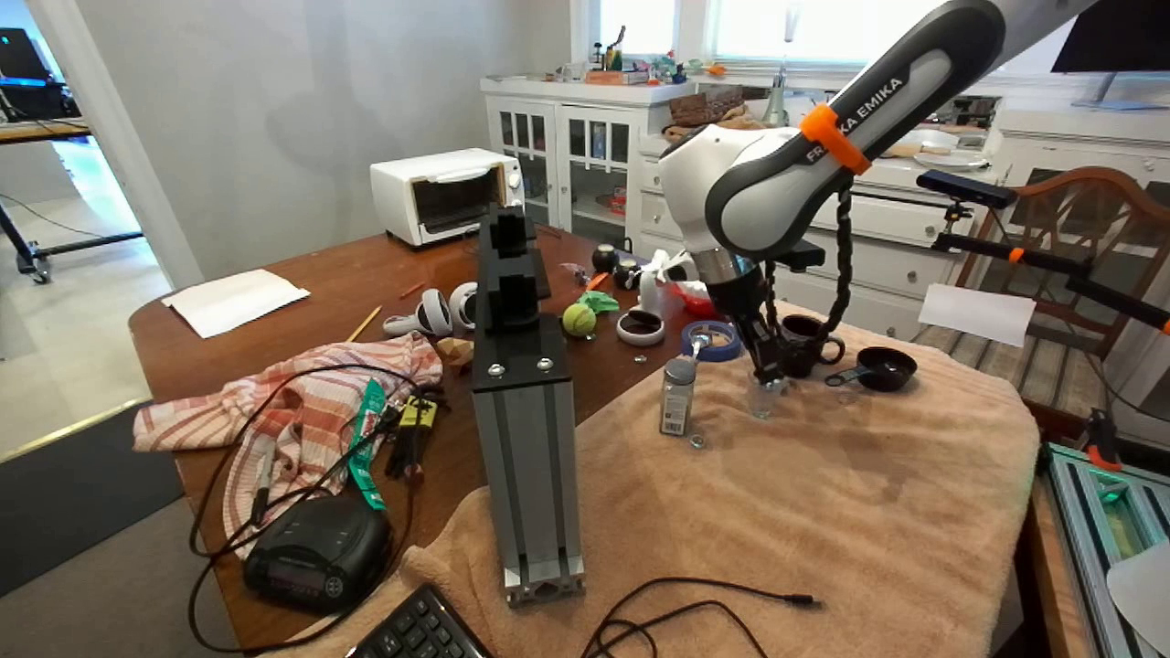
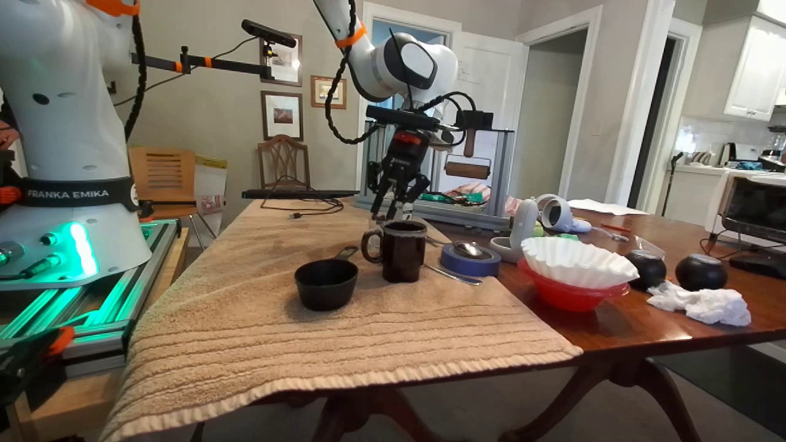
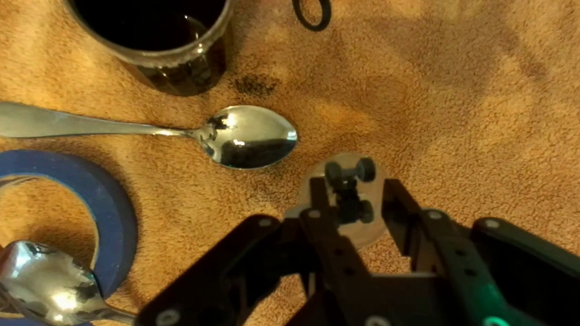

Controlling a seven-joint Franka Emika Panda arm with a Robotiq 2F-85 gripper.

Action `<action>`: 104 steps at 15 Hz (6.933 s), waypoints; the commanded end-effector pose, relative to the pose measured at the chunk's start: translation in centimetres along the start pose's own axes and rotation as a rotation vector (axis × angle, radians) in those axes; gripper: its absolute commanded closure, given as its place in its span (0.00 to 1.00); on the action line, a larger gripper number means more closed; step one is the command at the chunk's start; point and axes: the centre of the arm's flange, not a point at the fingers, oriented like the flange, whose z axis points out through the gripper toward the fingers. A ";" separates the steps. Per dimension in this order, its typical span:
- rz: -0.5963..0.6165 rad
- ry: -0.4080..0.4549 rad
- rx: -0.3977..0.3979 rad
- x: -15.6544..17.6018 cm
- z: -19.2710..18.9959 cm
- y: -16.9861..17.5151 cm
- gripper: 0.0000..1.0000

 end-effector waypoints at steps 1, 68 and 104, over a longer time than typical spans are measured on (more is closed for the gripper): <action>0.006 -0.003 -0.005 0.3 0.2 0.2 0.32; 0.228 0.885 -0.231 -4.8 -24.4 -1.0 0.00; -0.331 0.775 -0.226 7.7 -33.8 -1.4 0.00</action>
